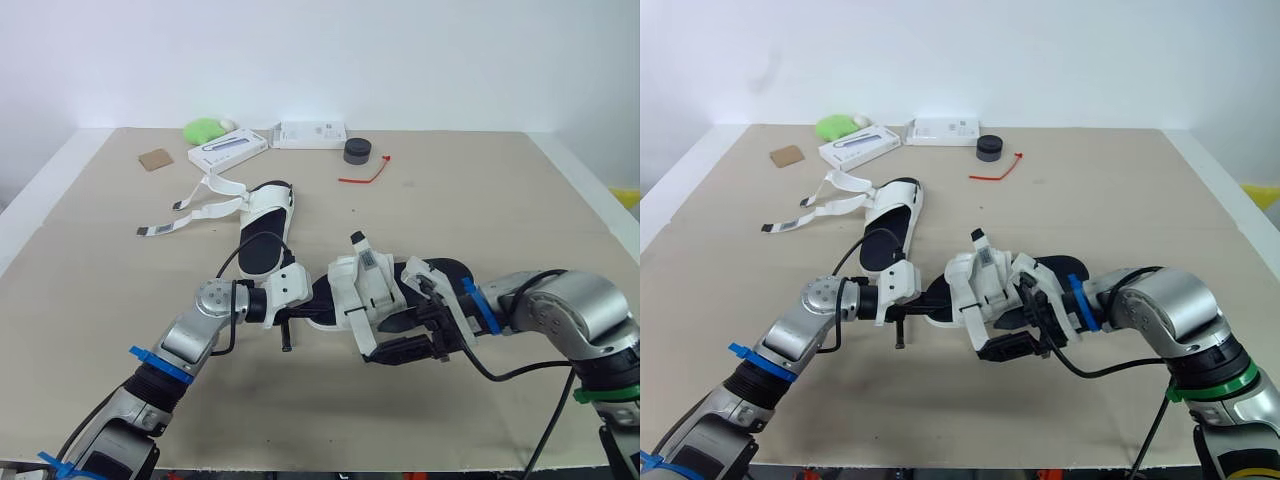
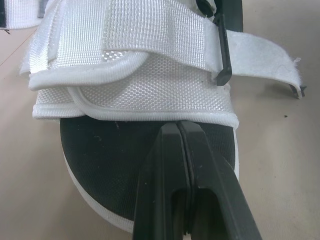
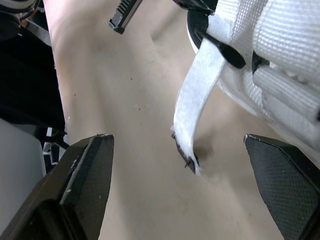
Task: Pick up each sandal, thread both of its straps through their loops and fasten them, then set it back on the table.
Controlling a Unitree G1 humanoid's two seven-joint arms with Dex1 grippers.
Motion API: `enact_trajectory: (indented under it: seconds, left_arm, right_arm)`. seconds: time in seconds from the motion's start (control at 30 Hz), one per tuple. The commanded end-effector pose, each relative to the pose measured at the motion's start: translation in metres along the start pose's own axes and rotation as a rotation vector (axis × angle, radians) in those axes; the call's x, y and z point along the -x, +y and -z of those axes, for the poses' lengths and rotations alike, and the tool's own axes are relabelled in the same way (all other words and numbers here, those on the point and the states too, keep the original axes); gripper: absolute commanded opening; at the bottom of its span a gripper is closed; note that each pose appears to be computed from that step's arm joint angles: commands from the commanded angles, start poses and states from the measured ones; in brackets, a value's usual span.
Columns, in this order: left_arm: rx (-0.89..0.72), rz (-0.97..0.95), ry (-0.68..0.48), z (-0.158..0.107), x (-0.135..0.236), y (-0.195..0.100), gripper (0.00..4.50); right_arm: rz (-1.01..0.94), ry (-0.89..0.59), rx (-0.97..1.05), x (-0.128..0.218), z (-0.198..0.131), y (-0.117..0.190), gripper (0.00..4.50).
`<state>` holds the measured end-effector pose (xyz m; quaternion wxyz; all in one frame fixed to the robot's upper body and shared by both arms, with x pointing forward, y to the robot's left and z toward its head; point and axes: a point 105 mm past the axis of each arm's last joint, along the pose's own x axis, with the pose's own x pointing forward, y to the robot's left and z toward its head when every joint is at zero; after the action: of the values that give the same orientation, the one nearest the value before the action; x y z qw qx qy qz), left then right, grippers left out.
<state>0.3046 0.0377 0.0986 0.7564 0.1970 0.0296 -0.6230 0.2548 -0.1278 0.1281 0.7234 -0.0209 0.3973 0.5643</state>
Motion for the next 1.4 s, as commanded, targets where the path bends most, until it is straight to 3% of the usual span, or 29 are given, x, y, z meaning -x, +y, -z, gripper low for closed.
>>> enact_trajectory:
  seconds: [0.03,0.1,0.2,0.23,0.27,0.5,0.53,0.9,1.2,1.3,1.4]
  left_arm:
    - [0.058,0.012,0.114,0.03,0.003,-0.008,0.0]
    - [0.058,0.011,0.115,0.03,0.003,-0.008,0.0]
    - [0.06,0.01,0.111,0.029,0.002,-0.008,0.0]
    - [0.06,0.009,0.11,0.029,0.002,-0.007,0.0]
    - [0.06,0.008,0.11,0.029,0.002,-0.007,0.0]
    - [0.062,0.008,0.111,0.03,0.002,-0.007,0.0]
    - [0.061,0.008,0.111,0.03,0.002,-0.007,0.0]
    - [0.059,0.006,0.107,0.029,0.001,-0.005,0.0]
    - [0.06,0.005,0.108,0.03,0.0,-0.005,0.0]
    - [0.061,0.006,0.108,0.03,0.0,-0.005,0.0]
    - [0.061,0.008,0.109,0.03,0.0,-0.006,0.0]
  right_arm:
    - [-0.015,-0.04,0.019,0.004,-0.012,0.006,4.47]
    - [-0.036,-0.042,0.011,0.001,-0.014,0.01,4.47]
    - [-0.05,-0.035,-0.017,-0.008,-0.013,0.013,3.79]
    - [-0.047,-0.03,-0.021,-0.011,-0.011,0.012,3.16]
    - [-0.042,-0.027,-0.024,-0.012,-0.011,0.012,2.98]
    - [-0.033,-0.022,-0.036,-0.013,-0.007,0.012,0.17]
    - [-0.039,-0.017,-0.035,-0.013,-0.006,0.013,0.08]
    - [-0.131,0.081,-0.018,-0.004,0.011,0.035,0.08]
    - [-0.173,0.07,0.031,-0.004,0.009,0.046,0.08]
    - [-0.113,0.076,0.158,-0.001,0.008,0.041,1.06]
    - [-0.056,0.076,0.333,0.004,0.006,0.034,2.44]
